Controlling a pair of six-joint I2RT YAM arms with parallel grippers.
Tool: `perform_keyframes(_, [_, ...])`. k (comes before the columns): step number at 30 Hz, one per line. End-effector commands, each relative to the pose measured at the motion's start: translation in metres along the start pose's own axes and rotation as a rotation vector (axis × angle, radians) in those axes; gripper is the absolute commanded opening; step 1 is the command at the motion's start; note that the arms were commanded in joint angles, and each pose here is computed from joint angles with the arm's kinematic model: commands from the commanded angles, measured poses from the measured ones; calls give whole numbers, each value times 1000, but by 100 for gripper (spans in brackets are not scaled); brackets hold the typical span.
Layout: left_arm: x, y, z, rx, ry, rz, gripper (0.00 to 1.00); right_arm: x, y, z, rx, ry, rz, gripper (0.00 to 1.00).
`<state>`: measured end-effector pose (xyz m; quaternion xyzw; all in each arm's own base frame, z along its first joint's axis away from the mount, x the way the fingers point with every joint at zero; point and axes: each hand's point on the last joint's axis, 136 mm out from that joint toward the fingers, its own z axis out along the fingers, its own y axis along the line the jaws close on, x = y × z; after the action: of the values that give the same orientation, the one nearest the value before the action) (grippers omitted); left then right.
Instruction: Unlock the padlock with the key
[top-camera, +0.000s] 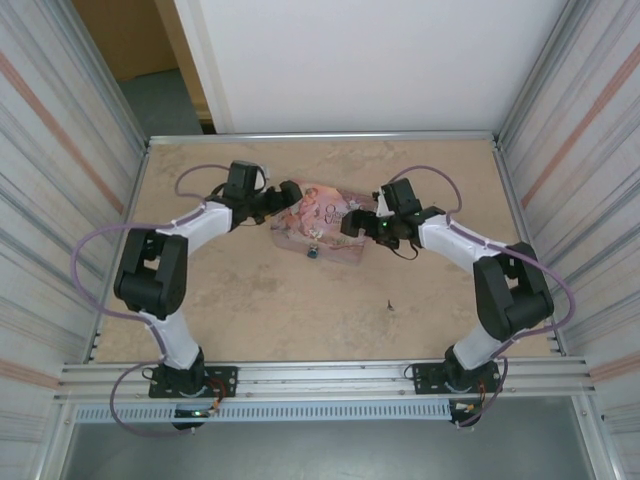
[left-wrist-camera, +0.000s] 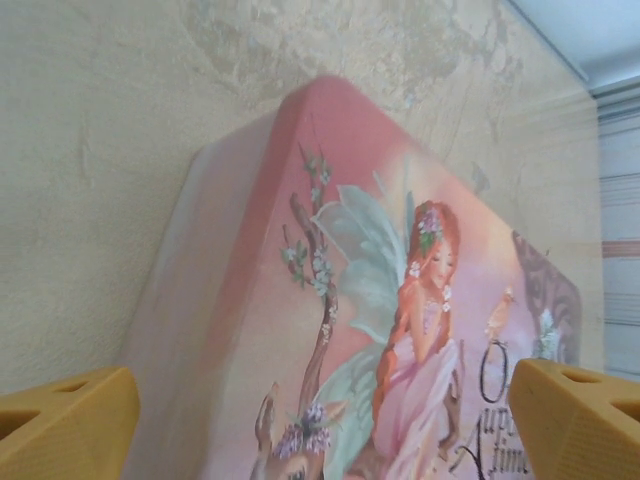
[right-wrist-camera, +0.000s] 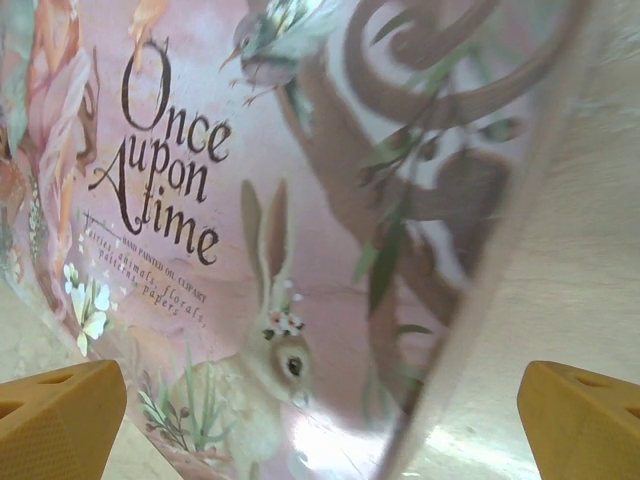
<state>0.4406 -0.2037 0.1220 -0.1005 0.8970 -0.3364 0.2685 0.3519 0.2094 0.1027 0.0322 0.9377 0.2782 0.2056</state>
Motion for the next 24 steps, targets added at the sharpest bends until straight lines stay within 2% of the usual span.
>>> perform_keyframes(1, [-8, -5, -31, 12, -19, 41, 96, -4, -7, -25, 62, -32, -46, 99])
perform_keyframes(5, [-5, -5, -58, 2, -43, 87, 96, 3, -15, -45, 122, -26, -84, 99])
perform_keyframes(9, [11, -4, -82, -3, -55, 118, 96, 21, -26, -64, 183, 35, -63, 100])
perform_keyframes(17, [63, 21, -120, -31, -76, 90, 96, 78, -49, -91, 275, 194, -9, 85])
perform_keyframes(24, [107, 54, -135, -67, -92, -9, 96, 126, -62, -95, 324, 319, -3, 75])
